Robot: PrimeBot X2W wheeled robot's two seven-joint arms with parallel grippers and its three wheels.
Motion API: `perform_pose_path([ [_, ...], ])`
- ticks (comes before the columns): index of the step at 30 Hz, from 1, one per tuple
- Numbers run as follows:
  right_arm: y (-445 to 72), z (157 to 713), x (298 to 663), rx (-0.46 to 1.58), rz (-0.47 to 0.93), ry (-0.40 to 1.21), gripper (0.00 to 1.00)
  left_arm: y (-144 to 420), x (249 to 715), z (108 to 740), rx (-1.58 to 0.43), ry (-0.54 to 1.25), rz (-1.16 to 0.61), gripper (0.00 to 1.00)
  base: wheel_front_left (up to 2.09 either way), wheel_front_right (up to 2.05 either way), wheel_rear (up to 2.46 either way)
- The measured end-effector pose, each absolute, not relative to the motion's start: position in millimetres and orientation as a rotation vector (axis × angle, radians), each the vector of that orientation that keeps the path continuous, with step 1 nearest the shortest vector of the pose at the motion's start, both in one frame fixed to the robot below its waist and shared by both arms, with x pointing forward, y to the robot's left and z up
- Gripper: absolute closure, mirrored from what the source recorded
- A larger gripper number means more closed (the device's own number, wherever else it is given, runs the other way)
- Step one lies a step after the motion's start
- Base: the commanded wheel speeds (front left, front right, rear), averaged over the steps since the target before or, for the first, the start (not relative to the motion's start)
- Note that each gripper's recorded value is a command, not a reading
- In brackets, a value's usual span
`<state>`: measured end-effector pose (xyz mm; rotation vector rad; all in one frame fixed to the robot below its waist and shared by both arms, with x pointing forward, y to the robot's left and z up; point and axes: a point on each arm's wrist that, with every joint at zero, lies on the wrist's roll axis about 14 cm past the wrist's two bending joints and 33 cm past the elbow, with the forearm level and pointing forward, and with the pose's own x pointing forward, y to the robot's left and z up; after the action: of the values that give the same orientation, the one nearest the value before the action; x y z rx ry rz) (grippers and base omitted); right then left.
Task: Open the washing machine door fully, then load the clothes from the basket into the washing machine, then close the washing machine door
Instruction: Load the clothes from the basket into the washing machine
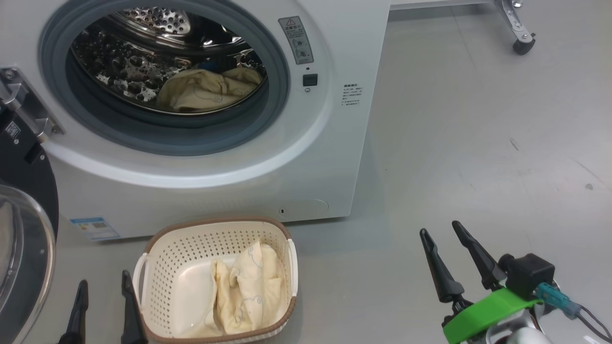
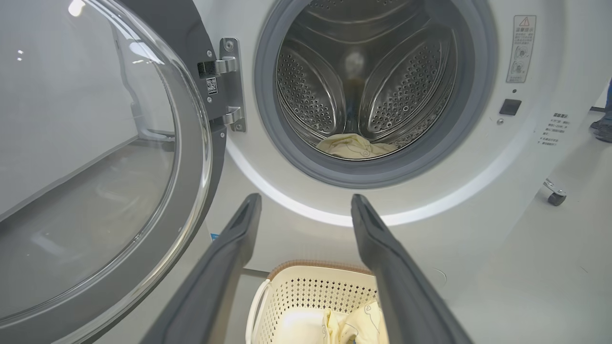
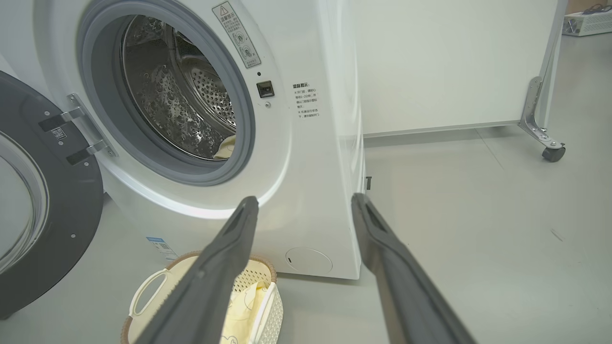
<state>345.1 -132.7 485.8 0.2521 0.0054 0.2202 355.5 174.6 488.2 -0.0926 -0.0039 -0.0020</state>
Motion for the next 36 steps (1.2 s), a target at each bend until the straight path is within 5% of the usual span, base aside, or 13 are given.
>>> perform_pose_path([
  [36,-132.3,468.6,355.2,0.258,0.216,0.059,0.00,174.9,358.0,464.9,-0.115,0.066,0.005,0.00,0.00,0.00,0.00],
])
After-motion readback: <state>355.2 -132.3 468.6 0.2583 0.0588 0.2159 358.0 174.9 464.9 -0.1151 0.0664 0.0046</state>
